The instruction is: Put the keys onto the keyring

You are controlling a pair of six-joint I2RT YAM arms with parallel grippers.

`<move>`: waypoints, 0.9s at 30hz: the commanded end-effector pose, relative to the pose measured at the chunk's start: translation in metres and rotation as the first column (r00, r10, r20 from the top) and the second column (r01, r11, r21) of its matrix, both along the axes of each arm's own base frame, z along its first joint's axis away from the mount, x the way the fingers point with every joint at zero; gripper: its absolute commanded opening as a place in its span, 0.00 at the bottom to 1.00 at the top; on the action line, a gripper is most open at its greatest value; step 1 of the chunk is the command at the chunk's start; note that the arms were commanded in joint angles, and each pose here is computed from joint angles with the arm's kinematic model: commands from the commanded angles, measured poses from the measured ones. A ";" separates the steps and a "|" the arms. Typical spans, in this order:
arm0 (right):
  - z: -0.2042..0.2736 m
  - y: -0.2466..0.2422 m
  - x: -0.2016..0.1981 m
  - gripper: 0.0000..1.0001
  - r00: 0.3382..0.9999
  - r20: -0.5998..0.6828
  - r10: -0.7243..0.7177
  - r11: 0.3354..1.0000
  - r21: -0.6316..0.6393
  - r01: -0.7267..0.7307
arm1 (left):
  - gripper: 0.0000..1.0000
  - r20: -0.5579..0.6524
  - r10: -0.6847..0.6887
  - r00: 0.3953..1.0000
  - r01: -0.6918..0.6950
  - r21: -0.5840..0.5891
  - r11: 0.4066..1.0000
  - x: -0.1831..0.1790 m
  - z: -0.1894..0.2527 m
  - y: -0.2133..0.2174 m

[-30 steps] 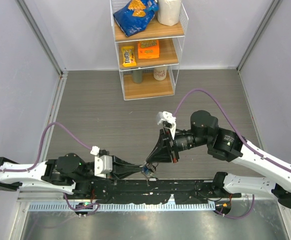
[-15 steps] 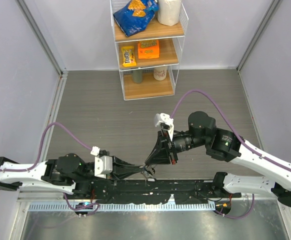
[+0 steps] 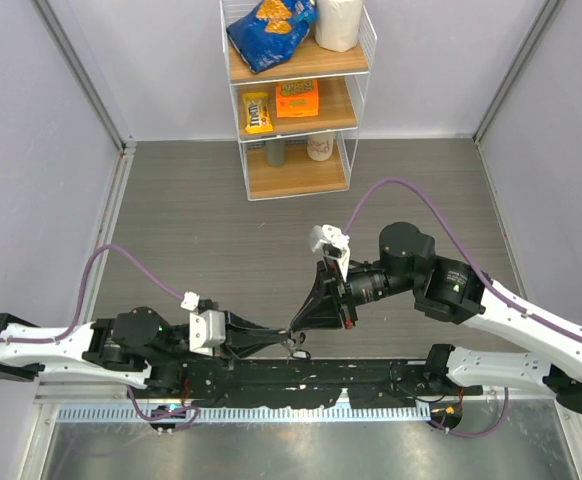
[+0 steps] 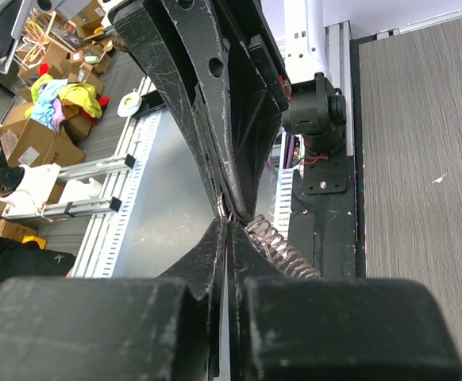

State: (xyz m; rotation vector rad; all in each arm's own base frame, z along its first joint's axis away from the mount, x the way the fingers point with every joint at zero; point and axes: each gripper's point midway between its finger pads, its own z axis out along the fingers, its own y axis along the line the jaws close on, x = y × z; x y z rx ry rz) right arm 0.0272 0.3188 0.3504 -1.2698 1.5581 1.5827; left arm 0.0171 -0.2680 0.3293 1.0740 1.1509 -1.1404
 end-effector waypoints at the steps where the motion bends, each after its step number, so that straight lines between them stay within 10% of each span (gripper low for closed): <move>1: 0.035 -0.007 -0.011 0.05 0.999 0.021 0.025 0.996 0.089 -0.027 | 0.00 0.007 0.061 0.998 -0.060 -0.077 0.995 0.011 0.026 0.005; 27: 0.039 0.010 -0.014 0.05 0.998 -0.063 0.022 0.996 0.088 -0.017 | 0.00 0.008 0.232 0.973 -0.232 -0.014 0.973 0.040 0.015 0.001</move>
